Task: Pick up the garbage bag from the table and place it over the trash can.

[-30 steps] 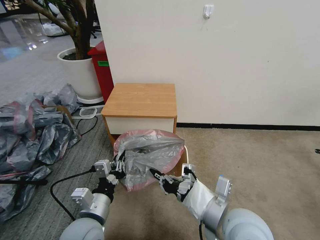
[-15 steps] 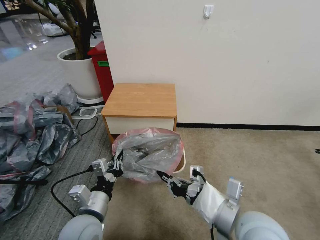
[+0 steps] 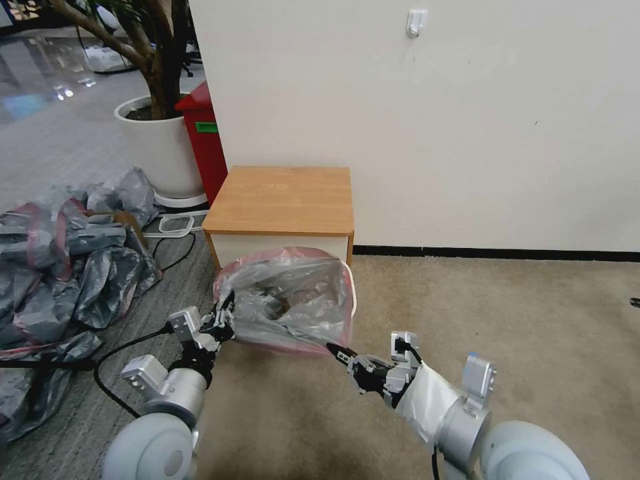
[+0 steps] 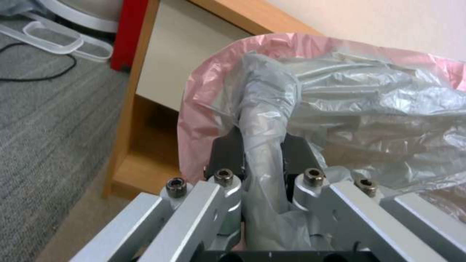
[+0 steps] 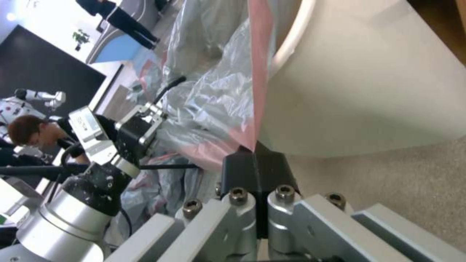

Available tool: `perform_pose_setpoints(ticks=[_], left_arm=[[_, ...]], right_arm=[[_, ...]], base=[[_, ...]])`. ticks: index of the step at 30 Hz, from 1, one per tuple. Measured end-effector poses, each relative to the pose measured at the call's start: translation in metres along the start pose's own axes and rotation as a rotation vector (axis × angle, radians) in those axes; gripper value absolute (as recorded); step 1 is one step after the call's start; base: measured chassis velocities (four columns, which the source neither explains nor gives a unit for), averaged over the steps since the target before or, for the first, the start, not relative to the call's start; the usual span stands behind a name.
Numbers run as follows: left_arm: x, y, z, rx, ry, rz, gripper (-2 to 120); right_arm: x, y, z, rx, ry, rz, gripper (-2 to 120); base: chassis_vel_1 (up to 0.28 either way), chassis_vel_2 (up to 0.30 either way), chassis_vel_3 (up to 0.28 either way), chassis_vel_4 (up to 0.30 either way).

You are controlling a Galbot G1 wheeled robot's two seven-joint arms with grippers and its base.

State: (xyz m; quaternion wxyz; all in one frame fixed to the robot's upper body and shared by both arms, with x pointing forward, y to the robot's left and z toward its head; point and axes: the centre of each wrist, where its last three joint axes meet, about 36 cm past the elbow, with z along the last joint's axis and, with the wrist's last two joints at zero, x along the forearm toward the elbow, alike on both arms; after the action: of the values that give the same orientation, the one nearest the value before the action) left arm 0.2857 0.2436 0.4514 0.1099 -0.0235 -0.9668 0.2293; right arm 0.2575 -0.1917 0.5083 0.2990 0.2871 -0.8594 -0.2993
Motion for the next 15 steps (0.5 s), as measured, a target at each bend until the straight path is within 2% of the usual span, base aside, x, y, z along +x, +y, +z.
perform_pose_setpoints(ticks=[5,8,11,13,15], left_arm=[[-0.005,0.002,0.003,-0.001,0.008,0.000,9],[-0.007,0.003,0.003,-0.002,0.011,-0.009,9],[-0.013,0.005,0.005,-0.008,0.014,-0.030,9],[-0.013,0.005,0.005,-0.008,0.015,-0.035,9],[-0.014,0.005,0.006,-0.010,0.018,-0.040,9]], right_arm=[[0.006,0.008,-0.003,0.011,-0.026,0.029,0],[0.011,0.011,-0.003,0.031,-0.048,0.047,7],[0.015,0.010,-0.003,0.061,-0.098,0.091,24],[0.015,0.010,-0.002,0.070,-0.117,0.096,27],[0.014,0.011,-0.003,0.112,-0.208,0.096,37]], base=[[0.000,0.000,0.000,0.000],[0.000,0.000,0.000,0.000],[0.000,0.000,0.000,0.000],[0.000,0.000,0.000,0.000],[0.000,0.000,0.000,0.000]])
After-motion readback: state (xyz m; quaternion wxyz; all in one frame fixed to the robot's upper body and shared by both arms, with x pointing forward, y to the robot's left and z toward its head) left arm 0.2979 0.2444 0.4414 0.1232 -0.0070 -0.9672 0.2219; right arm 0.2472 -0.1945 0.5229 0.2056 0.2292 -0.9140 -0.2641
